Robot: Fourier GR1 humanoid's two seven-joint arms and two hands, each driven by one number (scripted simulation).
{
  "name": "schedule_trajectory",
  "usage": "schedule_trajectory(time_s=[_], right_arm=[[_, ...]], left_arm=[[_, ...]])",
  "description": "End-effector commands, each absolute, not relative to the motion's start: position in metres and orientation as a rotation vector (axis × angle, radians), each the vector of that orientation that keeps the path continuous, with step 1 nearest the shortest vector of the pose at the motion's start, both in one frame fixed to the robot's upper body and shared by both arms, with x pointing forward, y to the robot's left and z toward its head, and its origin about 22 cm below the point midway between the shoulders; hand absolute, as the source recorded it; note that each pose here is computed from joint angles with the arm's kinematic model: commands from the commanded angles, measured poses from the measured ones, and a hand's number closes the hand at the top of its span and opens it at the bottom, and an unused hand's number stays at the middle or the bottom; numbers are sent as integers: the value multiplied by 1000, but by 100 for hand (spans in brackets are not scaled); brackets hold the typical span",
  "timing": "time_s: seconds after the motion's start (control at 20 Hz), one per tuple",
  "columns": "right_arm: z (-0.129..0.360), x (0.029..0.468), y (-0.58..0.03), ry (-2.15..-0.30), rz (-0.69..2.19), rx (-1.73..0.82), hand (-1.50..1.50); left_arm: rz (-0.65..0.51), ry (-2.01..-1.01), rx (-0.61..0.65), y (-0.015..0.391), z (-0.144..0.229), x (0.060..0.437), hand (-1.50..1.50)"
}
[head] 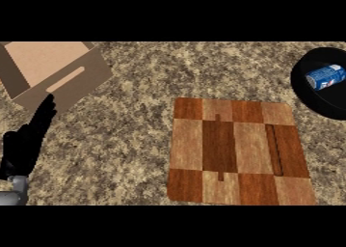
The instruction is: Pick the can from the cutting board and place it in the pot
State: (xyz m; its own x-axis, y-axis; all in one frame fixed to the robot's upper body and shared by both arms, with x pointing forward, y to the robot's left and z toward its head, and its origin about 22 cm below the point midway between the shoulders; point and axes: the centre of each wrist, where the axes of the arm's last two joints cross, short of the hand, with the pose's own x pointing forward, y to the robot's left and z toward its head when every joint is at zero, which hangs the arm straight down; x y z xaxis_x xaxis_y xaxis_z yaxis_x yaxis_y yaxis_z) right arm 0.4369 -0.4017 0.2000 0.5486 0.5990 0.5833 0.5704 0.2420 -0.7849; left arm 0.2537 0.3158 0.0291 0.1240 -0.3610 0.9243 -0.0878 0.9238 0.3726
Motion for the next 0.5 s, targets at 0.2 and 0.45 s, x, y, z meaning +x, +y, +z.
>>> schedule_trajectory(time_s=[0.2,0.45], right_arm=[[230,440,-394,-1461,-313,-1401,-150],[210,441,-389,-1532,-428,-1281,-150]], left_arm=[[-203,-1430,377,321,35,256,0],[-179,-1418,399,324,16,244,0]])
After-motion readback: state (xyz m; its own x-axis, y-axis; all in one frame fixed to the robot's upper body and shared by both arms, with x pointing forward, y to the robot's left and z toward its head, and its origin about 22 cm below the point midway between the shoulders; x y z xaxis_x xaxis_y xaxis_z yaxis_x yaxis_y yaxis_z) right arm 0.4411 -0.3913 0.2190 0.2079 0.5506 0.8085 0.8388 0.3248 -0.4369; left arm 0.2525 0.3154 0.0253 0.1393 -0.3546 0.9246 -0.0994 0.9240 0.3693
